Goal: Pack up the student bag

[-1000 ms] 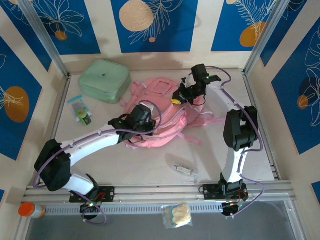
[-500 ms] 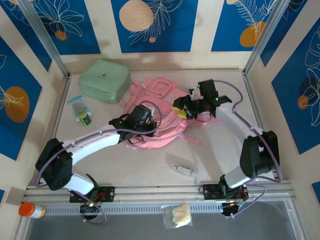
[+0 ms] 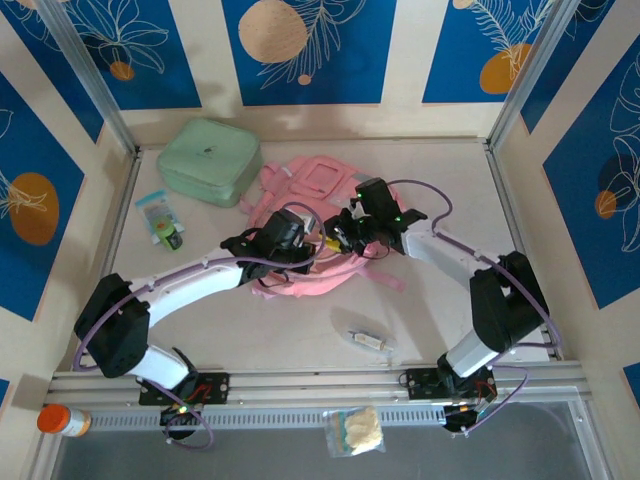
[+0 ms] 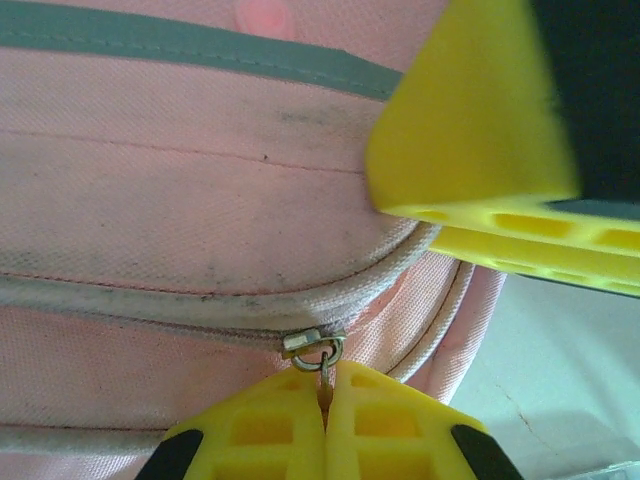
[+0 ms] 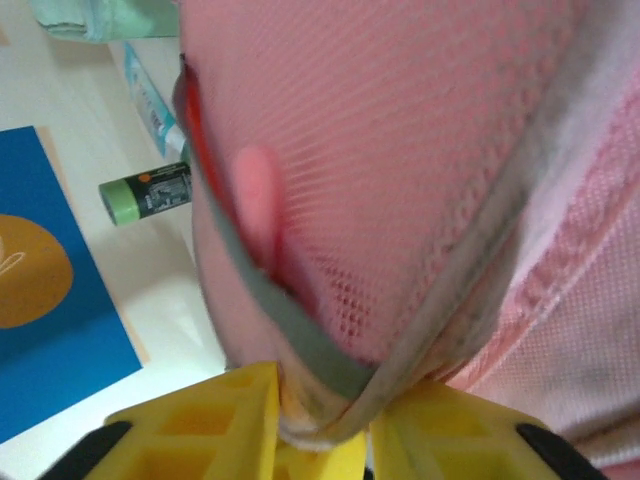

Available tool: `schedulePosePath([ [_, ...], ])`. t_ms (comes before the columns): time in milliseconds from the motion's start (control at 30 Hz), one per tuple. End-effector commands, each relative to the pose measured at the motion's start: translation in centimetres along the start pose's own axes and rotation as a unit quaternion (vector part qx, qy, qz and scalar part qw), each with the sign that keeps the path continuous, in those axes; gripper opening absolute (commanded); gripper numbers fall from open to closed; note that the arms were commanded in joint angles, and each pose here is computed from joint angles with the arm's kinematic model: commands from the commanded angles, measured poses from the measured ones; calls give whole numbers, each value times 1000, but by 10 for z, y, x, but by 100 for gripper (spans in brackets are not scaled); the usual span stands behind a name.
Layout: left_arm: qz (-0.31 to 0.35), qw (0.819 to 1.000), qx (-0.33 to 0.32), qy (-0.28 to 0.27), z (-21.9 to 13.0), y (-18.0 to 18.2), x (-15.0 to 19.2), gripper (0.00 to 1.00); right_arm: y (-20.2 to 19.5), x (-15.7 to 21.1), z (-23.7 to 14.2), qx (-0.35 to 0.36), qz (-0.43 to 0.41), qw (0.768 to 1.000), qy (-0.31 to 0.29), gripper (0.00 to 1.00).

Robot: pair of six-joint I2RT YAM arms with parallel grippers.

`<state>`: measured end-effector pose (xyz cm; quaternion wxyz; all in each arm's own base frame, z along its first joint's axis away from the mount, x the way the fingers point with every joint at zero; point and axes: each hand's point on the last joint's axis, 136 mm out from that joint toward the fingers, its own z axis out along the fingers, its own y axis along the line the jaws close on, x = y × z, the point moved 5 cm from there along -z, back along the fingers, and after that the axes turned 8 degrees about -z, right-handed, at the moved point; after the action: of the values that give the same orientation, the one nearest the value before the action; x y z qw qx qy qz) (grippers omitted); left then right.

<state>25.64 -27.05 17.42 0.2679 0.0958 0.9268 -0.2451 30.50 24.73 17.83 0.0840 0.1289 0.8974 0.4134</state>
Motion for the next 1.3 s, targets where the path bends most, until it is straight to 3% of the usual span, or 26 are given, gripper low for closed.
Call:
schedulePosePath([
  [0, 13, 999, 35, 20, 0, -15, 9, 0, 10, -20, 5, 9, -20, 999, -41, 21],
  [233, 8, 996, 82, 20, 9, -55, 16, 0, 18, -32, -6, 16, -96, 995, -36, 3],
  [400, 3, 995, 103, 18, 20, -96, 15, 0, 14, -59, -33, -3, -141, 990, -17, 0],
  [533, 4, 996, 90, 18, 26, -96, 13, 0, 2, -79, -55, -9, -158, 987, -23, 0],
  [667, 29, 998, 50, 18, 18, -72, 17, 0, -7, -91, -73, -25, -165, 986, -27, 0],
  [867, 119, 993, -7, 17, 7, -21, 25, 0, -8, -95, -87, -65, -167, 984, -13, 0],
  [1267, 129, 991, 19, -32, -3, 60, 6, 0, -12, -100, -113, -90, -149, 985, -15, 0],
])
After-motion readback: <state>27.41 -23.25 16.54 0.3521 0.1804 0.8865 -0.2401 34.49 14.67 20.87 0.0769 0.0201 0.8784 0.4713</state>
